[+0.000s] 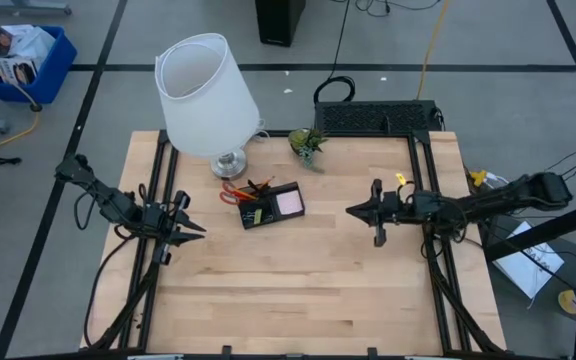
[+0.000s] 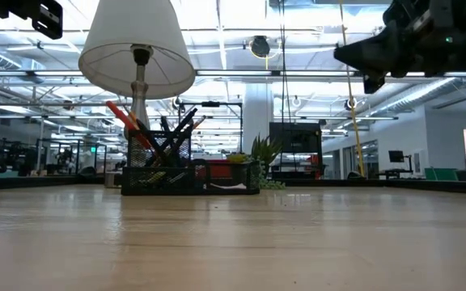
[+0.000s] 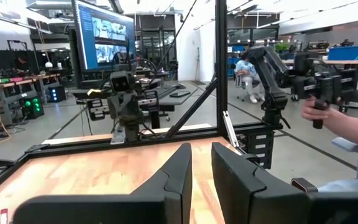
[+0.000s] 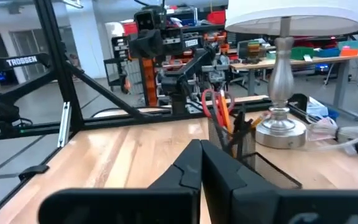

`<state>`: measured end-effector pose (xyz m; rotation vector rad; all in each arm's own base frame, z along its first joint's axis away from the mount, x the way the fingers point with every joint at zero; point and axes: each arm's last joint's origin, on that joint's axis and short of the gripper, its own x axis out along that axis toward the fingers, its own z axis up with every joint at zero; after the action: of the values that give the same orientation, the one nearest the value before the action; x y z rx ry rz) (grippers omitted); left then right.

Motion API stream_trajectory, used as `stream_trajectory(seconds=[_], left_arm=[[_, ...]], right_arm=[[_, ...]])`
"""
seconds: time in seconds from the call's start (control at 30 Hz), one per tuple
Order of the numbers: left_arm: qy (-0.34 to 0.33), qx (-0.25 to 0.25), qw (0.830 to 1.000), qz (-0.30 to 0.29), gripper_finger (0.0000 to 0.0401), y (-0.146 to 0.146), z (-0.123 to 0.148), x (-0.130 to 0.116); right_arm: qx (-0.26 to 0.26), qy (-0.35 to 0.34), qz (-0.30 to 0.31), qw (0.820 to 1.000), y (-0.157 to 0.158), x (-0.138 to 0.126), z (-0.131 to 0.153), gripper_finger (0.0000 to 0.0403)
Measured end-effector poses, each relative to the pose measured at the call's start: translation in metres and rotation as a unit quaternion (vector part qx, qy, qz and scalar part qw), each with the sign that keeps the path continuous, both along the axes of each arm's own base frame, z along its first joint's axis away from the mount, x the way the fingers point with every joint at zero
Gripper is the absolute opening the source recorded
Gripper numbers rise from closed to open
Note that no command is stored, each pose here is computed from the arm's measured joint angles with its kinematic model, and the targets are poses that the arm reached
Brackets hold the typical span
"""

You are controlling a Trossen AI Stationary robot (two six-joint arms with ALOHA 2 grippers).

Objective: Pick and place office supplies into organizer
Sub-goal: Return to Home Position

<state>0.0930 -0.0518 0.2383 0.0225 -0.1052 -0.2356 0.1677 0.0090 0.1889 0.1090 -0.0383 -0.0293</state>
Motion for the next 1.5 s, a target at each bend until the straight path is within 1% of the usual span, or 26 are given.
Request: stream_trajectory(seconds=[0.1, 0.17, 0.27, 0.4, 0.47, 0.53, 0.67, 0.73, 0.8, 0.93, 1.03, 1.13, 1.23, 1.33, 1.4, 1.5], left_arm=[[0.000, 0.000, 1.000, 0.000, 0.0067, 0.000, 0.000, 0.000], [0.000, 0.000, 1.000, 0.000, 0.0067, 0.000, 0.000, 0.000], [0.000, 0.000, 1.000, 0.000, 0.0067, 0.000, 0.000, 0.000], [0.000, 0.000, 1.000, 0.000, 0.0067, 0.000, 0.000, 0.000], [0.000, 0.001, 1.000, 0.000, 0.0067, 0.000, 0.000, 0.000], [-0.006, 0.017, 1.000, 0.003, 0.0067, 0.000, 0.000, 0.000], [-0.023, 0.076, 0.997, 0.012, 0.0067, 0.000, 0.001, 0.000], [-0.038, 0.096, 0.994, 0.015, 0.0067, 0.000, 0.003, 0.000], [-0.035, 0.043, 0.998, -0.004, 0.0067, 0.000, 0.005, -0.001], [-0.023, 0.024, 0.999, 0.002, 0.0067, 0.002, 0.001, 0.003], [0.009, 0.025, 1.000, -0.015, 0.0067, 0.004, -0.021, 0.010], [0.000, -0.007, 1.000, 0.007, 0.0067, 0.011, -0.043, 0.015], [-0.003, -0.006, 1.000, 0.022, 0.0067, 0.018, -0.059, 0.015], [0.011, -0.001, 0.999, 0.041, 0.0067, 0.023, -0.060, 0.016], [0.013, 0.001, 0.999, 0.044, 0.0067, 0.026, -0.060, 0.017], [0.016, 0.005, 0.999, 0.036, 0.0067, 0.030, -0.060, 0.018]], right_arm=[[0.000, 0.013, 0.000, 1.000, -0.001, -0.009, -0.002, 0.0000], [0.000, 0.021, 0.010, 1.000, -0.001, -0.015, -0.008, 0.0000], [0.008, 0.009, 0.012, 1.000, -0.002, -0.026, -0.017, 0.0000], [0.009, -0.032, -0.005, 0.999, -0.005, -0.034, -0.011, 0.0000], [0.015, -0.018, -0.014, 1.000, -0.006, -0.036, -0.013, 0.0000], [0.013, -0.005, -0.009, 1.000, -0.006, -0.037, -0.015, 0.0000], [0.003, -0.015, 0.023, 1.000, -0.004, -0.038, -0.013, 0.0000], [0.005, -0.012, 0.026, 1.000, -0.004, -0.037, -0.014, 0.0000], [0.005, -0.011, 0.024, 1.000, -0.004, -0.038, -0.014, 0.0000], [0.021, -0.009, 0.025, 0.999, -0.004, -0.037, -0.015, 0.0000], [0.024, -0.006, 0.026, 0.999, -0.004, -0.037, -0.015, 0.0000], [0.019, -0.004, 0.023, 1.000, -0.004, -0.037, -0.016, 0.0000], [0.021, -0.004, -0.019, 1.000, -0.006, -0.037, -0.016, 0.0000], [0.020, -0.005, -0.039, 0.999, -0.007, -0.037, -0.016, 0.0000], [0.002, -0.004, -0.038, 0.999, -0.007, -0.037, -0.016, 0.0000], [-0.053, -0.002, -0.043, 0.998, -0.008, -0.038, -0.015, 0.0000]])
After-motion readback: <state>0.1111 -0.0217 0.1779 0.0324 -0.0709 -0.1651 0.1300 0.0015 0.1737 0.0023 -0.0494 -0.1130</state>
